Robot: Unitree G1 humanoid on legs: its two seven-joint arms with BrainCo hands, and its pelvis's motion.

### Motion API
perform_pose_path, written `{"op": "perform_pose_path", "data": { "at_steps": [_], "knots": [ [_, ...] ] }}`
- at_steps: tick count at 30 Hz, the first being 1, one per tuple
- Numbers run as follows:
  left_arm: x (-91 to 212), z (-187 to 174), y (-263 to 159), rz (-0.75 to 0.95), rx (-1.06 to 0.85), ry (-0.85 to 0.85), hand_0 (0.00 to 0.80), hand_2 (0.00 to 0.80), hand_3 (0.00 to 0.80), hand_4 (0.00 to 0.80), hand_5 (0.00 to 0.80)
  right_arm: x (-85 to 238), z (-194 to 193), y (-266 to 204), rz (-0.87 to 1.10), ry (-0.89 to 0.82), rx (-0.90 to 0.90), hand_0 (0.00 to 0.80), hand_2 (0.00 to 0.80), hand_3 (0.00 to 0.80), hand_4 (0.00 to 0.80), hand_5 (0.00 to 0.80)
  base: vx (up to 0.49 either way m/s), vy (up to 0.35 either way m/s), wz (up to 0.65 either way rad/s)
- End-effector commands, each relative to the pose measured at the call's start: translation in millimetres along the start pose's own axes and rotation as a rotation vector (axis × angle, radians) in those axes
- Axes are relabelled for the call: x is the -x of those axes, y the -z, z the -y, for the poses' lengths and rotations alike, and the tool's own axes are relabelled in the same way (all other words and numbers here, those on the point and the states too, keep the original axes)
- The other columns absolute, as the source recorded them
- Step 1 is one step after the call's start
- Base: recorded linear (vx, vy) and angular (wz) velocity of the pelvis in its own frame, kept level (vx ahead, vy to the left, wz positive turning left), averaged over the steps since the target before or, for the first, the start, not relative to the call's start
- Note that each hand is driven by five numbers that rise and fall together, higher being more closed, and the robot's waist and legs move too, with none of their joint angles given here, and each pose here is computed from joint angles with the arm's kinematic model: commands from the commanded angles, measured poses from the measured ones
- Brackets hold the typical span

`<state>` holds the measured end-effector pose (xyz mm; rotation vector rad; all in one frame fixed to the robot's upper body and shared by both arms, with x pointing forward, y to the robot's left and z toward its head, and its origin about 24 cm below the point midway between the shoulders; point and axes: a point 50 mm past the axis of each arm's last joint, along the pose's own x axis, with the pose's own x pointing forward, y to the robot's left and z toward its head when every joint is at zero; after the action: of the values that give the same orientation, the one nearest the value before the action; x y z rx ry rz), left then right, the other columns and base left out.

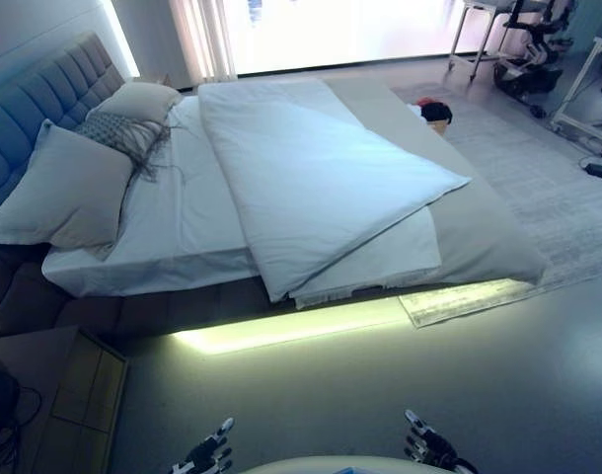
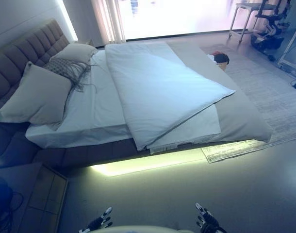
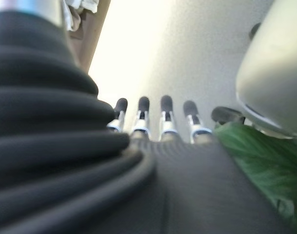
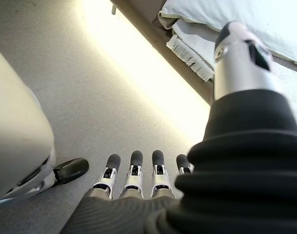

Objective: Make the bed neatly

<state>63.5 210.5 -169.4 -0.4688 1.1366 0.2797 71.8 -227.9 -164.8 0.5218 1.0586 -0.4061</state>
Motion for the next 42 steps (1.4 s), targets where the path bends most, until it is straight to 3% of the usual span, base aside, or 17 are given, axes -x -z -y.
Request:
{"op": "perform_pose_path", "data": {
  "at_steps": [1,13,19,28,33,42],
  "knots": [
    [-4,1,-17,0.015,-0.023,-0.027,0.0,0.0,0.0,0.0,0.0,-8,-18,-13,-0.039,-0.038,0.012,0.0,0.0,0.0,0.0,0.0,0.0,0.0,0.0],
    [1,-14,-6,-0.03,0.042,-0.13,0.0,0.0,0.0,0.0,0.0,-12,-28,-28,-0.019,-0.081,0.049,0.0,0.0,0.0,0.0,0.0,0.026,-0.08,-0.02],
    [1,-12,-5,0.027,0.166,-0.097,0.0,0.0,0.0,0.0,0.0,-10,-15,-36,-0.025,0.003,0.129,0.0,0.0,0.0,0.0,0.0,0.073,-0.052,-0.24],
    [2,-9,2,0.033,0.187,-0.094,0.0,0.0,0.0,0.0,0.0,-4,3,-21,-0.065,0.069,0.072,0.0,0.0,0.0,0.0,0.0,0.383,0.159,0.01],
    [6,-21,3,0.009,0.15,-0.124,0.0,0.0,0.0,0.0,0.0,-8,-10,-20,-0.051,0.01,0.068,0.0,0.0,0.0,0.0,0.0,0.468,0.312,-0.59],
    [3,-24,-30,0.052,0.067,-0.109,0.0,0.0,0.0,0.0,0.0,-11,-27,-24,-0.016,-0.074,0.075,0.0,0.0,0.0,0.0,0.0,0.331,0.308,0.01]
  ]
}}
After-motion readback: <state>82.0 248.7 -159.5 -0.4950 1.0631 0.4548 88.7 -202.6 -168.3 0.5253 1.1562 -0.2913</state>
